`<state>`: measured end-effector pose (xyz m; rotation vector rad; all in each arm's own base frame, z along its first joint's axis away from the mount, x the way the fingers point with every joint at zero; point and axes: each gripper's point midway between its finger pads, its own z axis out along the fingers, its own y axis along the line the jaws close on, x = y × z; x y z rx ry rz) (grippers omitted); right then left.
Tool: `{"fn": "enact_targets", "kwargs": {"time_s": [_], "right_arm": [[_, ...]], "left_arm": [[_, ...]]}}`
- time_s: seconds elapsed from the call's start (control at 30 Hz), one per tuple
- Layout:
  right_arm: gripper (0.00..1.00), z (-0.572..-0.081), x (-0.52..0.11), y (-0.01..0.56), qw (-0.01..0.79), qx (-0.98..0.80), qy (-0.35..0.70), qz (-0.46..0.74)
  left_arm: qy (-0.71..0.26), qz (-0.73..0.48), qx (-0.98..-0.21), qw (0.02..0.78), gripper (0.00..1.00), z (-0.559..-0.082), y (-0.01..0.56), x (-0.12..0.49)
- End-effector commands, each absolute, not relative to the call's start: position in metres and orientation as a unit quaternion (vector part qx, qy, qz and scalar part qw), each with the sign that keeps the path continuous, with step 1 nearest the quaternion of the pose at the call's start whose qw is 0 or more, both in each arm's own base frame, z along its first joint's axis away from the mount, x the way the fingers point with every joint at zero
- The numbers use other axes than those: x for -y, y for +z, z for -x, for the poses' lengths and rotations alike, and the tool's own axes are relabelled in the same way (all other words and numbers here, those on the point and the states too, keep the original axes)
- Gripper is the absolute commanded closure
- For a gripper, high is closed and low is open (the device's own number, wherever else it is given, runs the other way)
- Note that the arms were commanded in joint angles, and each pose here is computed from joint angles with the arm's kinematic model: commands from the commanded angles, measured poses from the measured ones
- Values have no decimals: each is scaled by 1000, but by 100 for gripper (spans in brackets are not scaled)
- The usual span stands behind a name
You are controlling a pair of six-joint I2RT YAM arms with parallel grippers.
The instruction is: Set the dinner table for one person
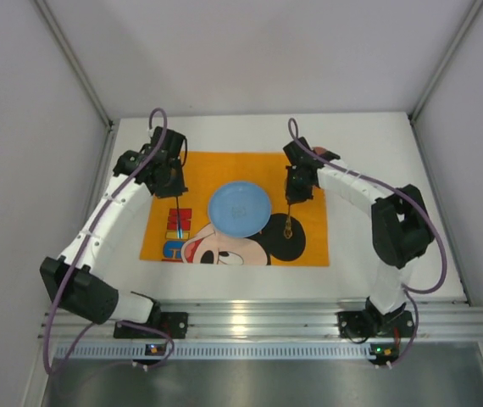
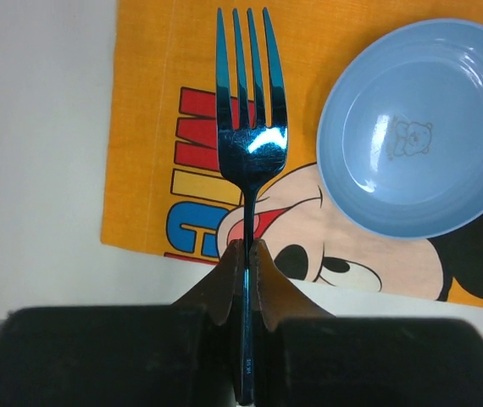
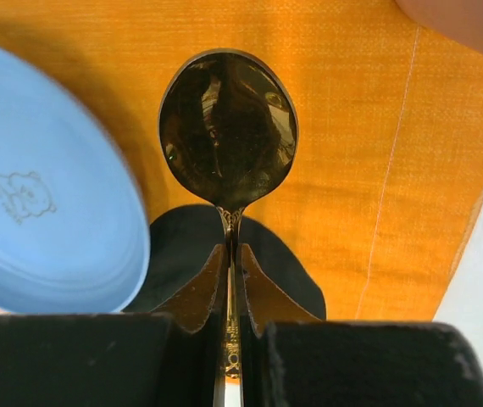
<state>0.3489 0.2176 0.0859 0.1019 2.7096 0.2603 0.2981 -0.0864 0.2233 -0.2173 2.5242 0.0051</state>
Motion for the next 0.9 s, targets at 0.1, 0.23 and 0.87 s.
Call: {"fn": "enact_targets", "kwargs": {"time_s": [0.1, 0.23, 0.87], "right_arm": [[100, -374, -228, 67, 224, -970, 83, -43], [90, -383, -231, 70, 230, -969, 80, -46], [66, -358, -201, 226, 353, -927, 104, -65]], "left_arm": [[-24, 38, -950, 308, 100, -333, 201, 100], [-22, 29, -952, 303, 100, -347, 192, 101], [34, 0, -978, 206, 100, -399, 72, 95]]}}
